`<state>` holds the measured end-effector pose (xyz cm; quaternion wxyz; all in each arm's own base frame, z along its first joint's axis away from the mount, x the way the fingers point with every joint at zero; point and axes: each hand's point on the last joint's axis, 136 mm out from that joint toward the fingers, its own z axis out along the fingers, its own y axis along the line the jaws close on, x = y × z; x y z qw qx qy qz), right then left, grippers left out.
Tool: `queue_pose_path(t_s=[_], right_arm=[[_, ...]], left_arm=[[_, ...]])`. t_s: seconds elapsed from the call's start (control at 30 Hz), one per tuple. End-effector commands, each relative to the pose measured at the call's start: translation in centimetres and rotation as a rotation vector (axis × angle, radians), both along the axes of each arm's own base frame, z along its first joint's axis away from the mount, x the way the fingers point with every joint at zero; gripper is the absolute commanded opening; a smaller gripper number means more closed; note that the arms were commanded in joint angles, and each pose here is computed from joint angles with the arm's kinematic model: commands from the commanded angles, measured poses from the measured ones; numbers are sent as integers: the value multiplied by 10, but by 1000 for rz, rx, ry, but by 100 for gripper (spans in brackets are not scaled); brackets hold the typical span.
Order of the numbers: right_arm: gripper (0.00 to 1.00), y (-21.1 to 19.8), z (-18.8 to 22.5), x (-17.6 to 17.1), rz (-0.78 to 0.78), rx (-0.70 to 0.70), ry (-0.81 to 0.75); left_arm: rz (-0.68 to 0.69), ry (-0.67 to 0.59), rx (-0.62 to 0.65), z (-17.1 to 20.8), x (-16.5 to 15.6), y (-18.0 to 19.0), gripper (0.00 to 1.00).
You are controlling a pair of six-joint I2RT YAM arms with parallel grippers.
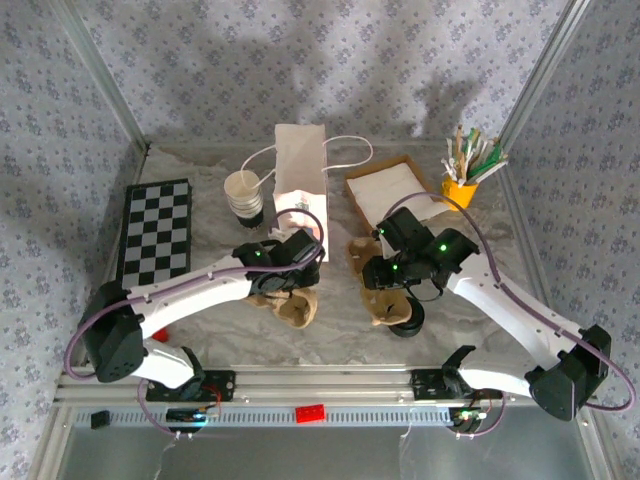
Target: Pack the takeout coffee
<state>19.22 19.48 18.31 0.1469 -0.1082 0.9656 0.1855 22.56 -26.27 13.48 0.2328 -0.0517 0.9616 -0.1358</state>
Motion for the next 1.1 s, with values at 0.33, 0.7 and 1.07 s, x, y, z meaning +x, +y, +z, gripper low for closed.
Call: queue_pose_path(t_s=[0.33,0.7,1.07], right_arm=[[35,-10,33,-11,-22,46,-20],[34,-14,49,-10,-39,75,-47],[33,-18,49,-7,-53,63,-51]], left_arm=[[10,55,-24,21,-50,20,51],[-23,81,-135,0,-45,-24,50],[19,90,21,-34,-10,-16,51]])
